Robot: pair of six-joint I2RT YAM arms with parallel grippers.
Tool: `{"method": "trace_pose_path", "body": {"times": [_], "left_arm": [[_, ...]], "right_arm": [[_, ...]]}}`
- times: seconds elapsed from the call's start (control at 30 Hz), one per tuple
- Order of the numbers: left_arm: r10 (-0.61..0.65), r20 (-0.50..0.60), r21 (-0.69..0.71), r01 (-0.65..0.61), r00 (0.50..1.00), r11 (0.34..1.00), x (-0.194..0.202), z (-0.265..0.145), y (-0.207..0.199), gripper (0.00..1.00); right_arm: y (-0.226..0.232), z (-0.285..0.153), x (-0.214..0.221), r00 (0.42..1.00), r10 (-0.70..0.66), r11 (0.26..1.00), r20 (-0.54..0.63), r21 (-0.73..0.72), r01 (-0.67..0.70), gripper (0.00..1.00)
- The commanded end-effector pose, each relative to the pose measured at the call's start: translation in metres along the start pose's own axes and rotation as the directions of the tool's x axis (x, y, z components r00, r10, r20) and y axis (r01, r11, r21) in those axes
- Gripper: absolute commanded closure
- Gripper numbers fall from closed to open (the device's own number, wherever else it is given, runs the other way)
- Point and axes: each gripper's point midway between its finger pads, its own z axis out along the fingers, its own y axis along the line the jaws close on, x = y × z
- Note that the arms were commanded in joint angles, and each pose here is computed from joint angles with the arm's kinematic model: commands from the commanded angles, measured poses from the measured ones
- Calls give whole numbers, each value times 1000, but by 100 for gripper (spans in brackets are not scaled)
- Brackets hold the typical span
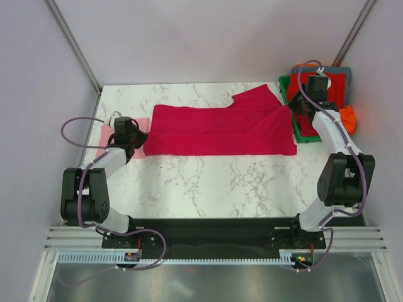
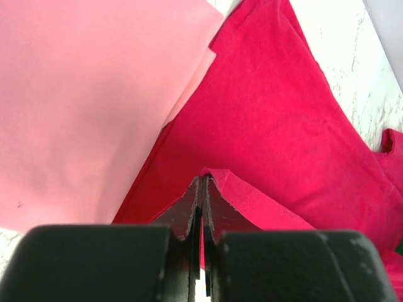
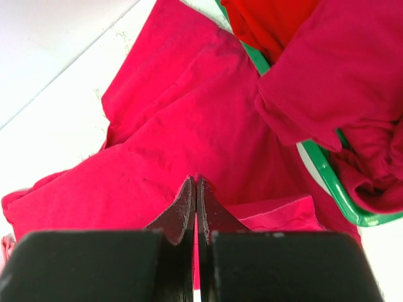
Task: Fold and stack the t-shirts
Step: Fold the tshirt
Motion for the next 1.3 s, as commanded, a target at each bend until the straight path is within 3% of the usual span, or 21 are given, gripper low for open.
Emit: {"method": "trace_pose_path", "body": {"times": [0.0, 0.27, 0.3, 0.37, 0.4, 0.5, 0.53, 0.63, 0.7, 0.9, 1.03, 1.13, 1.17, 1.27], "left_arm": [[-7, 54, 43, 5, 999, 999, -22, 8, -20, 98], [-12, 27, 43, 11, 1000, 999, -21, 26, -24, 98], [-5, 16, 46, 4, 1000, 999, -19, 28, -24, 98], [9, 8, 57, -10, 1000, 998, -22, 29, -30, 90], [20, 4, 52, -20, 1000, 998, -22, 28, -31, 86], [40, 36, 75, -43, 999, 996, -32, 14, -38, 51], [48, 48, 73, -52, 998, 996, -33, 8, -36, 30], [78, 111, 53, -84, 991, 995, -46, -14, -33, 28], [87, 143, 27, -92, 986, 995, -52, -24, -28, 28], [61, 69, -65, -56, 996, 996, -29, -12, 1, 38], [-3, 51, -110, 8, 999, 994, -34, 5, 20, 57], [-35, 73, -125, 44, 997, 991, -50, 14, 23, 93], [-42, 57, -160, 50, 998, 986, -47, 18, 33, 98], [-49, 63, -213, 61, 997, 975, -54, 26, 43, 98]], "right_arm": [[11, 3, -28, 997, -5, 1000, 73, -14, 6, 100], [16, 25, -30, 998, -7, 1000, 56, -18, 8, 100], [18, 27, -30, 999, -8, 1000, 52, -24, 10, 96], [24, 30, -30, 999, -17, 998, 39, -54, 19, 74], [26, 31, -31, 999, -19, 998, 40, -58, 21, 56], [29, 21, -31, 998, -32, 998, 57, -56, 35, 34], [24, 19, -28, 997, -30, 999, 67, -37, 33, 33], [24, 4, -22, 996, -10, 998, 92, -61, 16, 33], [29, -15, -21, 992, 10, 995, 124, -101, 3, 35], [17, -30, 26, 993, 34, 991, 116, -135, -18, 46], [18, -29, 46, 996, 14, 991, 83, -136, -3, 61], [19, -28, 55, 998, 4, 990, 65, -138, 5, 74], [20, -28, 57, 998, 1, 991, 64, -136, 8, 79], [20, -26, 65, 998, -8, 992, 60, -123, 15, 84]]}}
